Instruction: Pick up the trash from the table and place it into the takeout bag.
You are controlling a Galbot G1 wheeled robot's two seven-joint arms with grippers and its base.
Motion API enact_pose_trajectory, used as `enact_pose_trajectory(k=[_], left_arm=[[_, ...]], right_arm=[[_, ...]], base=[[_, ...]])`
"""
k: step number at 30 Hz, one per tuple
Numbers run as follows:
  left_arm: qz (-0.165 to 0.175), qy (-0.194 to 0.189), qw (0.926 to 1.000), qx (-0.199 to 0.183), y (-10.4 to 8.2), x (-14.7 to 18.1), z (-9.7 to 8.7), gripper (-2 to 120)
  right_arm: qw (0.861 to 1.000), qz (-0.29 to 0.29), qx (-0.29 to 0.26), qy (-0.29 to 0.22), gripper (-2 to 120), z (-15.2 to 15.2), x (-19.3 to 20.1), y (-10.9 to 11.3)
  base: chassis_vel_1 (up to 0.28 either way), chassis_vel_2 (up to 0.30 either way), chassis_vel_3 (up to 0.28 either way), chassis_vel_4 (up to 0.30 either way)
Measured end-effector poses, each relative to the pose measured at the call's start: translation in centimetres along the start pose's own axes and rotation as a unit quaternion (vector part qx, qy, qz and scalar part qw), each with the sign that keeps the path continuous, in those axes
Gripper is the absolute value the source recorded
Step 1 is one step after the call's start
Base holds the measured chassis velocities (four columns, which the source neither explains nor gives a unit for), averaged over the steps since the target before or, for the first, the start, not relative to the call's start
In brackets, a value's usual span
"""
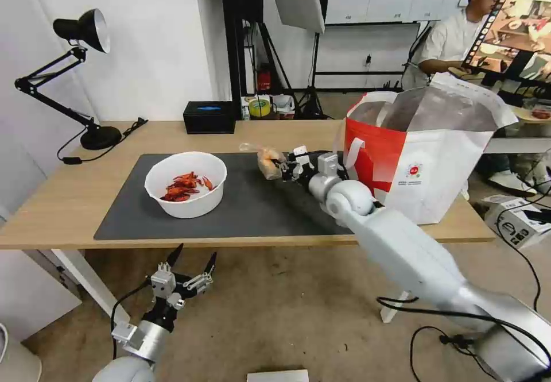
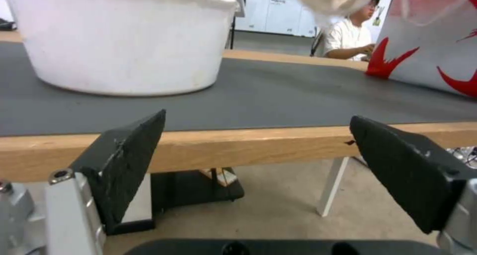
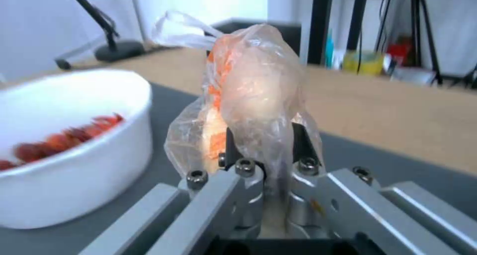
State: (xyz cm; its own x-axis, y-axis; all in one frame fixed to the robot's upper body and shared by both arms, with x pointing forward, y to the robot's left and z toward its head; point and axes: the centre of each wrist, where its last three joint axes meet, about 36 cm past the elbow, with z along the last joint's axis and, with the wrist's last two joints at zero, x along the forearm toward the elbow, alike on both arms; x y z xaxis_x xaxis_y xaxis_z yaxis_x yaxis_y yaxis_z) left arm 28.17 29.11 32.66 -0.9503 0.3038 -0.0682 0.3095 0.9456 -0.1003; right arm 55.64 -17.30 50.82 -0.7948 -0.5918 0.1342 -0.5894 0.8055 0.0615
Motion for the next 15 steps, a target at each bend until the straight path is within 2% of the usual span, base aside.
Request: enact_pose_trajectory(k=[1, 4, 8, 10, 12, 15], left_arm=[[0.000, 0.000, 1.0000, 0.000, 0.0, 0.0, 0.0, 100], [0.000, -0.003, 1.0000, 0.001, -0.2, -0.2, 0.0, 100], [0.002, -0.003, 1.0000, 0.002, -0.3, -0.1, 0.1, 100], [0.004, -0.003, 1.0000, 0.001, -0.5, -0.1, 0.2, 100], [0.005, -0.003, 1.0000, 0.001, -0.6, -0.2, 0.2, 100], [0.012, -0.002, 0.9999, 0.002, -1.0, -0.2, 0.4, 100]], right_arm=[[1.000, 0.000, 0.000, 0.000, 1, 0.0, 0.0, 0.0], [0.999, -0.001, 0.005, -0.041, 1, -3.4, 4.4, 0.0], [0.998, 0.009, 0.009, -0.064, 1, -5.3, 6.8, -0.6], [0.995, 0.029, 0.016, -0.090, 1, -7.3, 9.6, -1.3], [0.994, 0.037, 0.020, -0.100, 1, -7.9, 10.4, -1.5], [0.988, 0.075, 0.015, -0.136, 1, -10.5, 13.1, -2.2]], base=[[0.000, 0.000, 0.000, 0.000], [0.000, 0.000, 0.000, 0.000], [0.000, 0.000, 0.000, 0.000], [0.000, 0.000, 0.000, 0.000], [0.000, 0.000, 0.000, 0.000], [0.000, 0.000, 0.000, 0.000]])
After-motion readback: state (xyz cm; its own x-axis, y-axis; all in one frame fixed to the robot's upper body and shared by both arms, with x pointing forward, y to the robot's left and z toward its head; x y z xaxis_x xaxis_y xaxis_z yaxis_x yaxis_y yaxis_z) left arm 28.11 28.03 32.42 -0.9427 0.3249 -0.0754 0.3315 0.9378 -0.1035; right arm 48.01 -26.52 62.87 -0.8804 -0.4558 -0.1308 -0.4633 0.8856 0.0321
